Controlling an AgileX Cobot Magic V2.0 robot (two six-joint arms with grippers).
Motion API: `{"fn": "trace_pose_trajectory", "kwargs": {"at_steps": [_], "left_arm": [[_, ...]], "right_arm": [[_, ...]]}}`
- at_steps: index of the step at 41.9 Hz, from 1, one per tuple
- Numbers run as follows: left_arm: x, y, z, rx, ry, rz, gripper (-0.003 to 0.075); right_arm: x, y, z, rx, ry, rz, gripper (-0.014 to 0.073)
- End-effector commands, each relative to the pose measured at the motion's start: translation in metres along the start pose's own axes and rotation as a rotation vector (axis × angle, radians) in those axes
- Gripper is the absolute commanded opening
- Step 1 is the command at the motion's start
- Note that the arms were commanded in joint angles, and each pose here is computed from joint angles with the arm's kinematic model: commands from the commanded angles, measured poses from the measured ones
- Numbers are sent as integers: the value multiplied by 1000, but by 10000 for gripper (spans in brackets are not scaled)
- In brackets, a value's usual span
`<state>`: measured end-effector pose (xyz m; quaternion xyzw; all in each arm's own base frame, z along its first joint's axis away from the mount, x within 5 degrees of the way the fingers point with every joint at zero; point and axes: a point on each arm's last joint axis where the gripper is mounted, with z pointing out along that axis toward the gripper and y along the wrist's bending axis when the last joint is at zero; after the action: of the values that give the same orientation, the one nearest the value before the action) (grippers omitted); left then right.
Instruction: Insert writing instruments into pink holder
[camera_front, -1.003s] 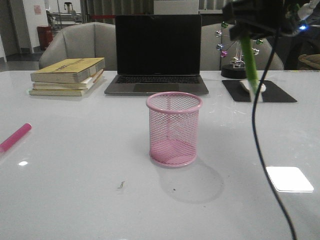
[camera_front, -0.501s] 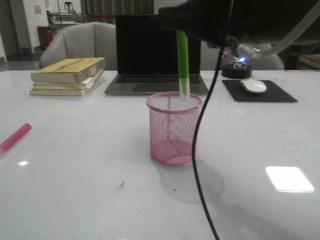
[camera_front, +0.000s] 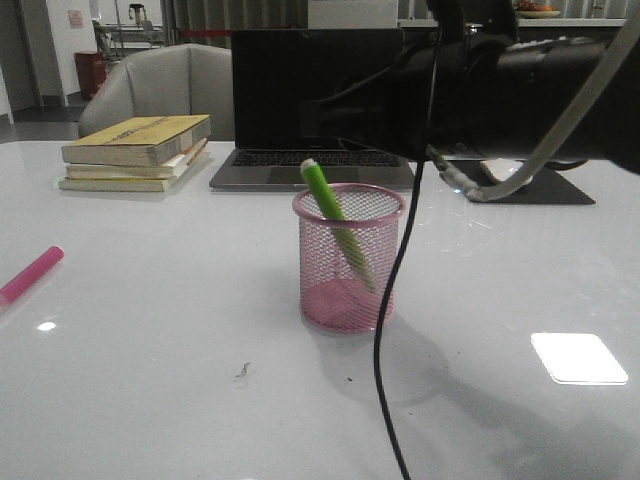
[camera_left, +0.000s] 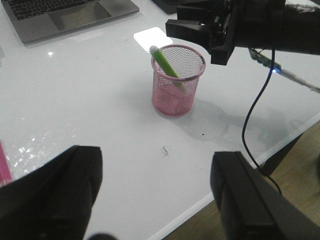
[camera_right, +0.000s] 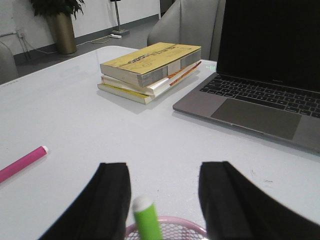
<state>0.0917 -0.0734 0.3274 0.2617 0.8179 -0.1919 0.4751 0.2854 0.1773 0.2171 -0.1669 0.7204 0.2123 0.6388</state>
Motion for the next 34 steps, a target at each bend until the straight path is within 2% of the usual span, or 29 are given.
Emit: {"fn": "trace_pose_trajectory", "kwargs": {"at_steps": [1, 8, 20, 27, 34], "left_arm": [[-16, -2, -5, 11, -105, 0, 509], [-16, -2, -5, 11, -105, 0, 509], [-14, -2, -4, 12, -78, 0, 509], [-7, 1, -4, -21, -7, -9, 510], [-1, 20, -7, -216, 61, -73, 510]], "right_arm": [[-46, 5, -15, -17, -110, -19, 446], [-69, 6, -60, -2, 153, -133, 446], [-91, 8, -144, 0, 431, -139, 446], [-93, 8, -171, 18, 494, -82, 446], [-96, 6, -182, 42, 498, -82, 446]]}}
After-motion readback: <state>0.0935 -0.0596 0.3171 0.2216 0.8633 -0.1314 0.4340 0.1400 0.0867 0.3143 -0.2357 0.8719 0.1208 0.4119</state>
